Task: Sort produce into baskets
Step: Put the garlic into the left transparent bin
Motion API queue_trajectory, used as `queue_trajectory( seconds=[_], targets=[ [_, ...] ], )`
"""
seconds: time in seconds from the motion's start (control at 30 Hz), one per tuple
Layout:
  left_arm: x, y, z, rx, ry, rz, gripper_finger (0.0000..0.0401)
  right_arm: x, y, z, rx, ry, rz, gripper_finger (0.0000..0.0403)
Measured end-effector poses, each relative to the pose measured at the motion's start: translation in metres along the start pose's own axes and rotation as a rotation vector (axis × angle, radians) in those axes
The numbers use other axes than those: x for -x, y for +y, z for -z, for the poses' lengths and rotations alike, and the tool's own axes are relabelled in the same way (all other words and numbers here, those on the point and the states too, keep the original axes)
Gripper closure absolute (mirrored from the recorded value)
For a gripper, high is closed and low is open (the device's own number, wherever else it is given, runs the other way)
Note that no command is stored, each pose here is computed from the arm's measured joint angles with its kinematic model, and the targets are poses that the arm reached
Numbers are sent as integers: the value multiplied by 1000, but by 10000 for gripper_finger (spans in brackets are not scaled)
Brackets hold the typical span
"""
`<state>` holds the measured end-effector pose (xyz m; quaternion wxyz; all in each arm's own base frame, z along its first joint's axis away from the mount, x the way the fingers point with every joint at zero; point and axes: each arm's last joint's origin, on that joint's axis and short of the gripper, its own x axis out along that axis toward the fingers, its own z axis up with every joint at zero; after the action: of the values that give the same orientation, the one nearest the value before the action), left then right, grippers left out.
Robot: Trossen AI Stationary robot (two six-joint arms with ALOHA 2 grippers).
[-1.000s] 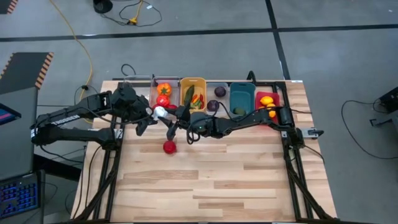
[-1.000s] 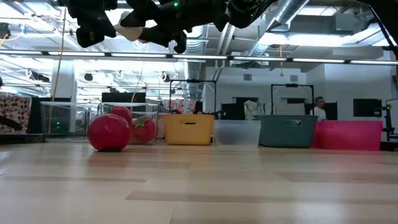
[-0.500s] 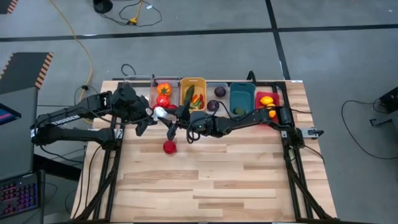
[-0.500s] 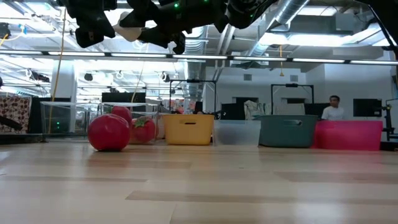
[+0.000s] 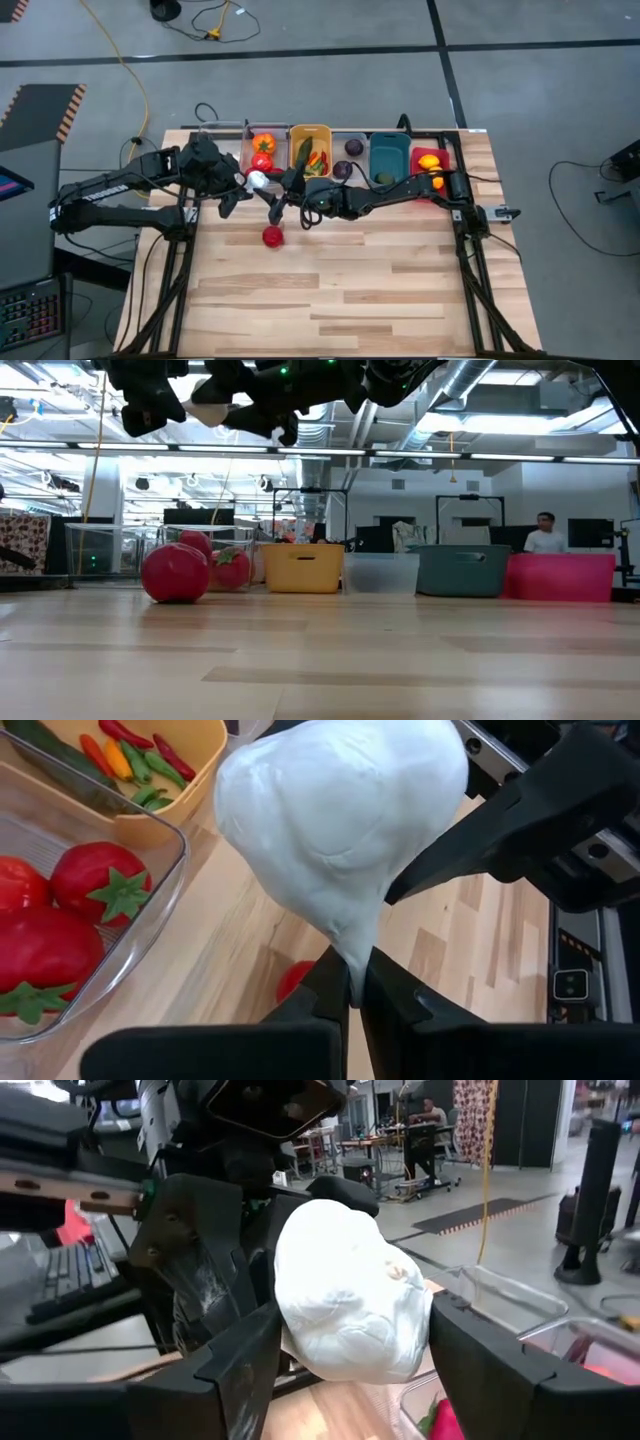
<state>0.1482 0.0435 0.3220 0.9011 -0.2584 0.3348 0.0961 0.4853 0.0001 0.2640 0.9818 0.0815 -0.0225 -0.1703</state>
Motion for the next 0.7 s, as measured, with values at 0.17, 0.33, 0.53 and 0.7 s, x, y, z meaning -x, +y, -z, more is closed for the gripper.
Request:
queue_trajectory(
  seconds=[0.17, 0.33, 0.53, 0.7],
  targets=[
    [0, 0, 0, 9, -3, -5, 399, -1, -3, -1, 77, -1, 4, 127],
    [0, 1, -1, 20, -17, -47, 399, -2, -6, 1, 99, 14, 13, 127],
    [0, 3, -2, 22, -43, -104, 399, -6, -19, -1, 93, 16, 36, 127],
    [1, 6, -3, 27, -80, -208, 399, -14, -41, -4, 28, 23, 7, 127]
  ],
)
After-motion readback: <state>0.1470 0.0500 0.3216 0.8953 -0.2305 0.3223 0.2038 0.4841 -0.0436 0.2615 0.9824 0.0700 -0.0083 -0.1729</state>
